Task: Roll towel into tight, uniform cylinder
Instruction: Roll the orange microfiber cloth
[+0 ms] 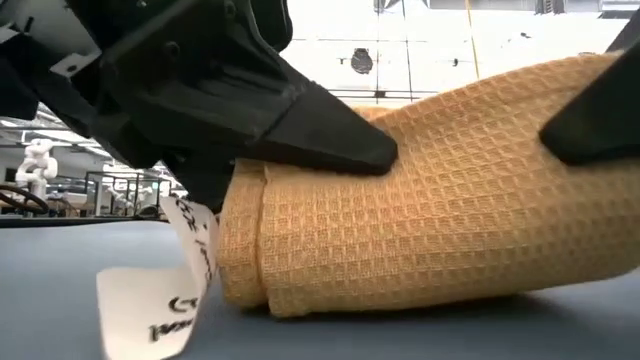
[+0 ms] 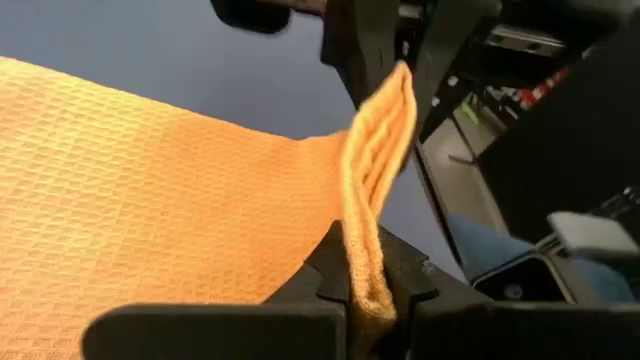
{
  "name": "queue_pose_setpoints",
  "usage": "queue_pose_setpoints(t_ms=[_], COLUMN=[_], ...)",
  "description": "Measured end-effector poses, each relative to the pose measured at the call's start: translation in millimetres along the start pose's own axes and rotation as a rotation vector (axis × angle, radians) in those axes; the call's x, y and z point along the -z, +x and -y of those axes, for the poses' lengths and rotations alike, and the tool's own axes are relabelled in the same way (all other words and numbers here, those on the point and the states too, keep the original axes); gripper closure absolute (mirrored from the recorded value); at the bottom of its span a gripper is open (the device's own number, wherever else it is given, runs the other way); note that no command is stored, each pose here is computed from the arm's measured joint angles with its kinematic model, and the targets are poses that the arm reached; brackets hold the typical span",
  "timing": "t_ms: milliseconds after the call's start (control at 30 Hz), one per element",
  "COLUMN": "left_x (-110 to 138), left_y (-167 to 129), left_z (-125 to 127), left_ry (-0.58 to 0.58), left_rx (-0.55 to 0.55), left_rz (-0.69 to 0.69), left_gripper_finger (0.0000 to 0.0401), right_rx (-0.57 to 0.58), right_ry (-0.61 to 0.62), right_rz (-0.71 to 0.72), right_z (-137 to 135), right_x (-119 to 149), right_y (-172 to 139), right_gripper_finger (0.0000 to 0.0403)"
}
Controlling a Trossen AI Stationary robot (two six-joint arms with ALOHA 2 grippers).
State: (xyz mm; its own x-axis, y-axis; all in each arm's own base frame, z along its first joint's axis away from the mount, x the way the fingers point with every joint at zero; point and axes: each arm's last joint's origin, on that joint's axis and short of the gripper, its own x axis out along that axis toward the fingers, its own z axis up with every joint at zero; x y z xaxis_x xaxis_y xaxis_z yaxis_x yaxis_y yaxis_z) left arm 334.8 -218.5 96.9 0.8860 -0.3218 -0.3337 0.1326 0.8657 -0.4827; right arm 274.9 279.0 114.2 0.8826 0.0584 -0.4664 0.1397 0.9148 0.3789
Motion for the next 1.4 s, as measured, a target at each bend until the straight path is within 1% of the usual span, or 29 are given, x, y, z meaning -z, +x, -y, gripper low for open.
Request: queue_pose_setpoints(t_ms=[67,100,200,333,400,533,700,867,967,1067,1167,1200,1267,1333,1400], left_x=[-0.7,-0.2,0.2,6.1,9.3,11.3,14.3,6.6,-1.5,-6.7,-0.3,4.4,14.5,21.6,28.1], left_y=[-0.1,-0.2,-0.3,-1.1,-2.1,-2.8,-6.6,-21.2,-32.5,-38.7,-40.9,-40.3,-41.2,-37.4,-35.8], left_z=[0.0,-0.5,-3.4,-5.5,-3.3,-1.4,0.6,13.9,28.0,49.3,70.7,76.1,82.2,87.0,91.7], left_ry=[0.011,0.028,0.035,0.052,0.062,0.074,0.093,0.159,0.225,0.343,0.531,0.571,0.638,0.678,0.736], left_rx=[-0.014,-0.038,-0.101,-0.136,-0.137,-0.135,-0.156,-0.172,-0.161,-0.13,-0.058,-0.041,-0.054,-0.061,-0.057], left_rz=[0.011,0.019,0.039,-0.01,-0.026,-0.033,-0.081,-0.15,-0.143,-0.029,0.056,0.079,0.111,0.13,0.126], left_gripper_finger=[0.0381,0.0381,0.0381,0.0379,0.0369,0.0325,0.0252,0.0192,0.0172,0.0165,0.0164,0.0163,0.0163,0.0163,0.0163], right_rx=[-0.002,0.009,0.053,0.076,0.088,0.089,0.081,0.041,-0.005,-0.057,-0.073,-0.072,-0.067,-0.063,-0.058], right_ry=[0.048,0.062,0.069,0.1,0.12,0.139,0.184,0.267,0.324,0.37,0.4,0.417,0.439,0.466,0.474], right_rz=[-0.014,-0.02,-0.054,-0.109,-0.135,-0.157,-0.176,-0.192,-0.177,-0.154,-0.15,-0.15,-0.151,-0.154,-0.156], right_z=[1.2,3.1,11.5,20.3,24.5,28.7,31.1,27.7,23.2,18.4,17.1,17.0,17.3,17.4,18.0], right_x=[-0.5,-0.8,-1.9,-5.0,-6.3,-9.3,-11.8,-12.5,-15.5,-19.6,-20.7,-20.8,-20.6,-20.4,-20.3], right_y=[1.1,2.1,6.4,12.2,14.8,18.4,21.1,21.1,21.5,21.9,21.9,21.9,21.9,21.9,22.1], right_gripper_finger=[0.0399,0.0399,0.04,0.0401,0.0401,0.0402,0.0402,0.0402,0.0403,0.0403,0.0403,0.0403,0.0403,0.0403,0.0403])
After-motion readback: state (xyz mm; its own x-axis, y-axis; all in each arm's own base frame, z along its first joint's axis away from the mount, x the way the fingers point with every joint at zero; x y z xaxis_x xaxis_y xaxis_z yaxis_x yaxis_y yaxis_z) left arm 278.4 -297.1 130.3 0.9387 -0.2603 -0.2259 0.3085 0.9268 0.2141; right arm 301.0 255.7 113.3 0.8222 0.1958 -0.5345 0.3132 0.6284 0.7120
